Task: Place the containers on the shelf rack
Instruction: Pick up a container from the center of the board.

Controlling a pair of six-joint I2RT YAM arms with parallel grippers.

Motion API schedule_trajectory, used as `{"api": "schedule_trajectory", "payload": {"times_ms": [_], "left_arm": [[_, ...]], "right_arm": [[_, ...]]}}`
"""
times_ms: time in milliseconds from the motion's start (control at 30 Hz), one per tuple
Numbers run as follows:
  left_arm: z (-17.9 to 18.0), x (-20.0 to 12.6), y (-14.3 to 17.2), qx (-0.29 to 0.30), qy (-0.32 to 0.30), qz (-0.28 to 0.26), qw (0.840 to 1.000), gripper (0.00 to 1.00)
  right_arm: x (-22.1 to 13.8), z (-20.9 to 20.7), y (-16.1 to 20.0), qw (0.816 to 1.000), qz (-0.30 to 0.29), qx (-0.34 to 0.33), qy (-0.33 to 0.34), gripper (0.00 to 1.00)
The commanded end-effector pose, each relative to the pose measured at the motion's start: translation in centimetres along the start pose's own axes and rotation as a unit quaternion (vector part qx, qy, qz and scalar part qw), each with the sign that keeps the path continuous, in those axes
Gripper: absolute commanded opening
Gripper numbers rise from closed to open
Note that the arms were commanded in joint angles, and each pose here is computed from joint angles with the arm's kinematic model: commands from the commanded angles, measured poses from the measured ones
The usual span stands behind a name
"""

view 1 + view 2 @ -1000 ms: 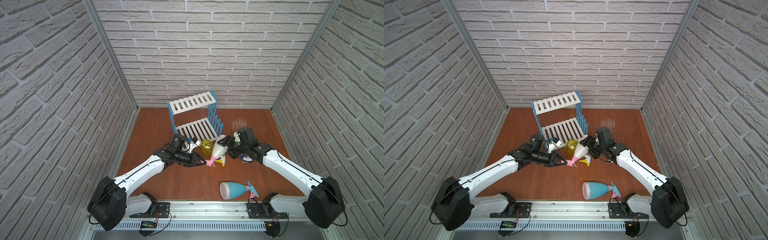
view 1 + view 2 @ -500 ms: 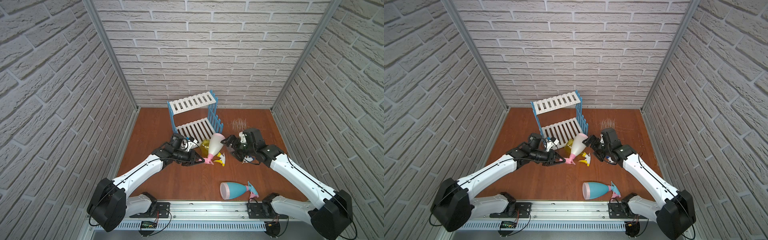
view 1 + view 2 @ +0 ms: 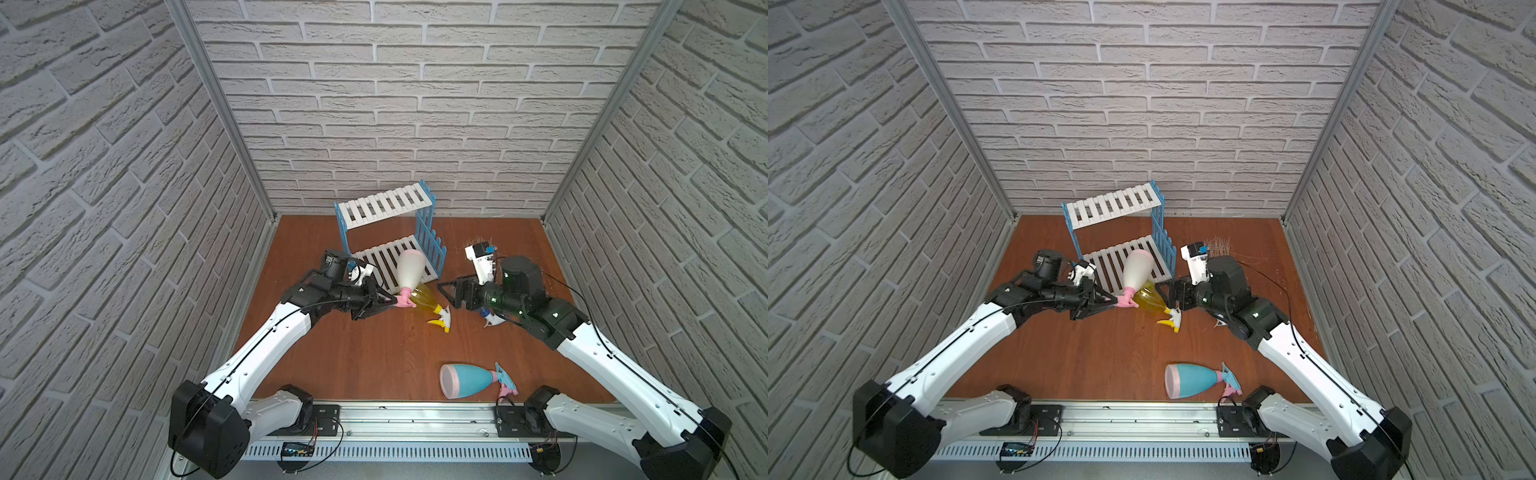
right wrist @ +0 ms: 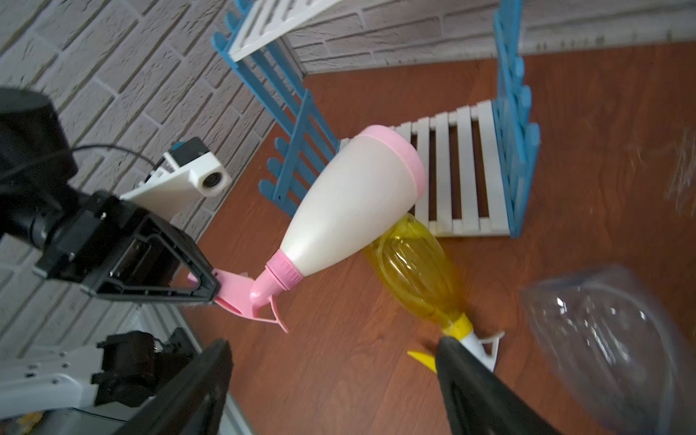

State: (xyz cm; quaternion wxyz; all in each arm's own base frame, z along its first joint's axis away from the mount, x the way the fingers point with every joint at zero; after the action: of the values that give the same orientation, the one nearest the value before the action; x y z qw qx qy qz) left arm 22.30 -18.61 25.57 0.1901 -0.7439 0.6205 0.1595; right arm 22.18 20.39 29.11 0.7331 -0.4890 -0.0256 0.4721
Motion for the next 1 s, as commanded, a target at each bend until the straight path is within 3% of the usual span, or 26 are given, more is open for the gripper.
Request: {"api": "schedule_trajectory", "payload": {"times_ms": [0,233,500,700,967], "left_arm": [[-0.6,-1.0,-0.5,-0.037,0.001,-0.024,0.999,0.00],[-0.9,-1.5,-1.1,-0.087,0.012,-0.030,0.996,0.00],[-1.8,-2.7,-1.5,-0.101,0.028,-0.030,0.994,0.00],[-2.6,-3.2,-1.5,-0.104,0.039,-0.030,0.993,0.00],[-2.9,-3.8,-1.4,-0.108,0.042,-0.036,0.993,0.00]], "right_arm": [[0.6,2.5,0.3,0.976,-0.065,-0.204,-0.050,0.87],[2.5,4.8,3.2,0.922,-0.117,-0.363,-0.069,0.78],[4.8,6.1,5.0,0.874,-0.144,-0.462,-0.044,0.70],[6.6,6.6,5.0,0.852,-0.164,-0.497,-0.023,0.62],[8.4,6.8,4.1,0.851,-0.180,-0.494,-0.003,0.55]]}}
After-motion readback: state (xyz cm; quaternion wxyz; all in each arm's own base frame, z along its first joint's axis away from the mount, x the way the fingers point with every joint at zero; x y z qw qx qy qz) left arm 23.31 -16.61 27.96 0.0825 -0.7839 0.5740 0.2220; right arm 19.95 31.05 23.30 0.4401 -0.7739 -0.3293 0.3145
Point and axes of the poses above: each gripper's point midway between its finger pads, its own x axis out along the fingers, its own z axis along the line the jaws close on, y = z × x, the point moved 5 cm from there along -x, back along the fingers, and after that the axes turned 8 degrees about x, right-handed, at the moved point
